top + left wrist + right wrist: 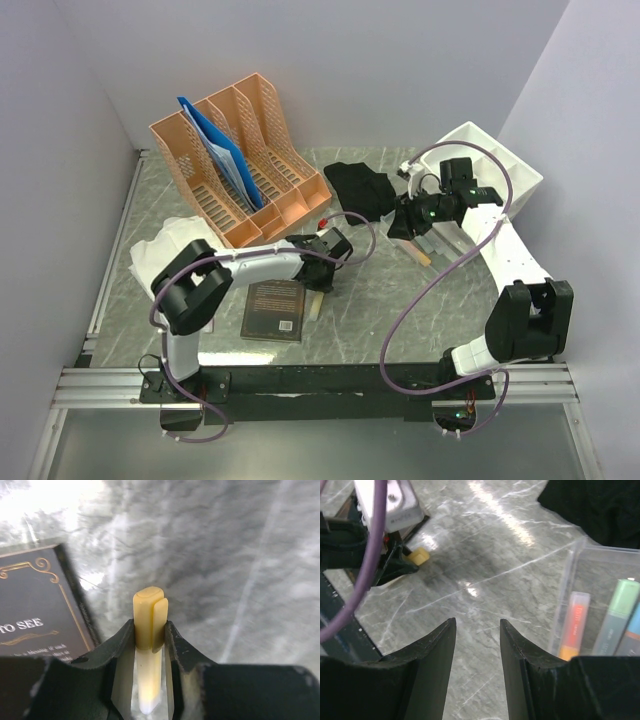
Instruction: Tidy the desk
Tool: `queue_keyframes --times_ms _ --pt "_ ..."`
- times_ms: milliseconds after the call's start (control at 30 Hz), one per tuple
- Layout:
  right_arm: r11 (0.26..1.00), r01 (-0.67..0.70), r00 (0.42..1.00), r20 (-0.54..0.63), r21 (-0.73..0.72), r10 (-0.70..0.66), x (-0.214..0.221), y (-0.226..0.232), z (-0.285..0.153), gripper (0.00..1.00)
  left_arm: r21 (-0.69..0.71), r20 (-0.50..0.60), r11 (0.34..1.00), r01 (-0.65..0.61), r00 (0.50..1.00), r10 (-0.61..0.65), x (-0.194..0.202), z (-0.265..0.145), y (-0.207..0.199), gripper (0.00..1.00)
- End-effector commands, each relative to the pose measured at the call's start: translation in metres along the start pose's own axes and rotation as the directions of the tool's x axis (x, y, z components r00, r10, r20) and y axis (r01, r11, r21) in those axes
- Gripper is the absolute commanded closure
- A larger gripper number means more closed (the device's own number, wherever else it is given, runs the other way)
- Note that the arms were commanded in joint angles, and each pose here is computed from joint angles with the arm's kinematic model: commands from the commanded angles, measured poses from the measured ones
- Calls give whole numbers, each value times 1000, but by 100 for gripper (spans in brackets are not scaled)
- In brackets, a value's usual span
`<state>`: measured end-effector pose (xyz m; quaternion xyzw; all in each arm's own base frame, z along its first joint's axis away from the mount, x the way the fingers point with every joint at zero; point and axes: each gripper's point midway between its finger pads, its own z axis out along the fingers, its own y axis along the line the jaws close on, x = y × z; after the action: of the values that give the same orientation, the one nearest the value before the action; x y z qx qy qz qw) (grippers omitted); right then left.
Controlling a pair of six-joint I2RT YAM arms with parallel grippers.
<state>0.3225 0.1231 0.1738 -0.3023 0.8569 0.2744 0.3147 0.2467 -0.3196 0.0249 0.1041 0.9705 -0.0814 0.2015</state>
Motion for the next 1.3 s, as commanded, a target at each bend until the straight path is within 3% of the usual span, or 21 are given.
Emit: queue_keyframes --times_ms 0,167,233,400,533,700,967,1167,1267 --pt "990 33 999 19 -138 -30 4 32 -3 52 219 116 970 103 985 -130 -44 -42 -30 99" --pt "963 -9 1000 -17 -270 4 23 59 9 49 423 172 868 259 918 -358 -84 -80 -28 99" --pt "947 -12 1000 -15 -320 8 27 72 15 44 528 186 797 294 875 -446 -102 -103 -33 99" --pt "908 -62 998 -26 -415 56 23 89 21 36 609 210 705 363 784 -585 -133 -131 -28 99" --pt "828 -157 987 -51 -538 154 7 106 23 33 692 193 611 385 717 -670 -154 -151 -38 99" --pt "753 -212 974 -75 -622 212 -16 120 25 30 739 144 530 417 670 -728 -166 -155 -46 99" --pt "709 -295 951 -127 -641 281 -33 136 33 31 761 126 497 417 656 -744 -170 -154 -50 99" --pt "721 -345 934 -141 -601 329 -39 137 41 38 773 111 484 410 664 -739 -169 -154 -54 99" --pt "725 -364 927 -148 -584 346 -43 133 44 61 772 116 488 407 665 -738 -168 -154 -53 99"
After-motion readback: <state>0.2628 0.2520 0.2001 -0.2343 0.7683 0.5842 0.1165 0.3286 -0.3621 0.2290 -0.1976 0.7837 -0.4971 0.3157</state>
